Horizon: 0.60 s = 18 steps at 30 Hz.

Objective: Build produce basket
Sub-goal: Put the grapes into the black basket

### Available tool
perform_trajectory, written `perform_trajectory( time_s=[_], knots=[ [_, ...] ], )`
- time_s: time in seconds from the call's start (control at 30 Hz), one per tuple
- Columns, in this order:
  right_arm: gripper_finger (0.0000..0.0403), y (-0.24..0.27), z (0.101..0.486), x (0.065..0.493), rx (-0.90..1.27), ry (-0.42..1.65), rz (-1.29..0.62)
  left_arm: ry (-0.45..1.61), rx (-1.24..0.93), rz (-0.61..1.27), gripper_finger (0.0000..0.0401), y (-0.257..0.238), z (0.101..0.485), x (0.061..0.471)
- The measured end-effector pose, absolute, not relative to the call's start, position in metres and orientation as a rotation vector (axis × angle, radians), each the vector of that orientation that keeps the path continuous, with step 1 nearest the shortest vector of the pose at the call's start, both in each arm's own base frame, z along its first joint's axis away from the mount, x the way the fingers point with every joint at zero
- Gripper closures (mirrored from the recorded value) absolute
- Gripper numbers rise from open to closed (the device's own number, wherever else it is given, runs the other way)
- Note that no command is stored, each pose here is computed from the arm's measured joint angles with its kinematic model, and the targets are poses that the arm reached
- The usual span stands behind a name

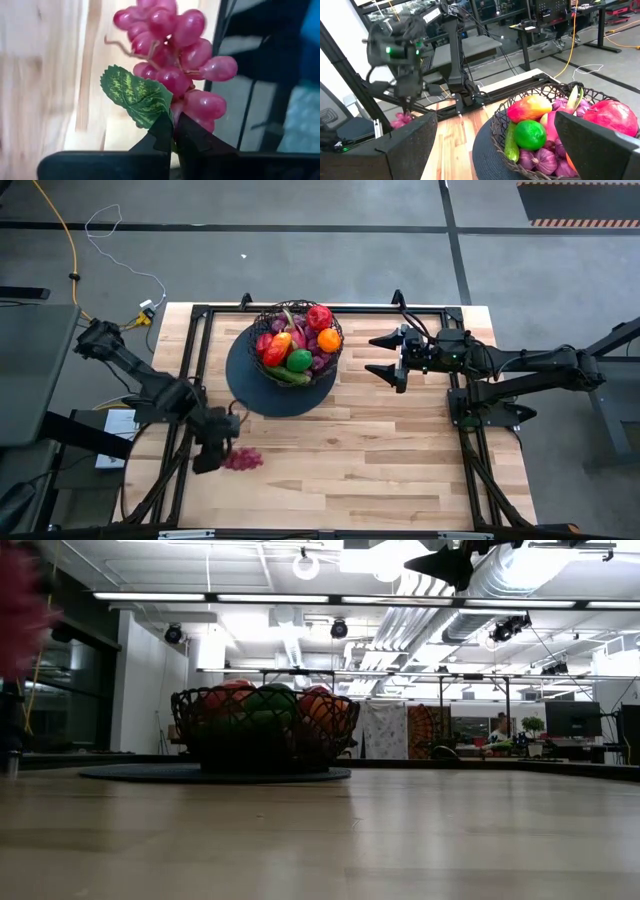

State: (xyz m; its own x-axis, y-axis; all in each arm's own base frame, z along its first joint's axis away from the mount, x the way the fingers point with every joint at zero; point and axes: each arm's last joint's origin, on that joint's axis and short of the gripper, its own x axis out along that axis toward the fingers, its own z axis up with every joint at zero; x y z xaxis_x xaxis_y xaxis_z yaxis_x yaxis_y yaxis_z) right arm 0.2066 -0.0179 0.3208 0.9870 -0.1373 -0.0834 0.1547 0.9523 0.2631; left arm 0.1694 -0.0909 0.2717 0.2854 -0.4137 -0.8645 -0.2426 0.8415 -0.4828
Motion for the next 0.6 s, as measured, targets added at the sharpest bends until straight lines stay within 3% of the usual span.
perform_trajectory(
  time_s=[0.23,0.6],
  knots=[
    [0.0011,-0.018,0.321,0.207,0.264,0.065,-0.148,1.054,-0.601,-0.114,0.04,-0.056,0.322,0.19],
    [0.0011,-0.018,0.323,0.207,0.261,0.042,-0.145,0.693,-0.358,0.121,0.0401,0.018,0.394,0.197]
  ],
)
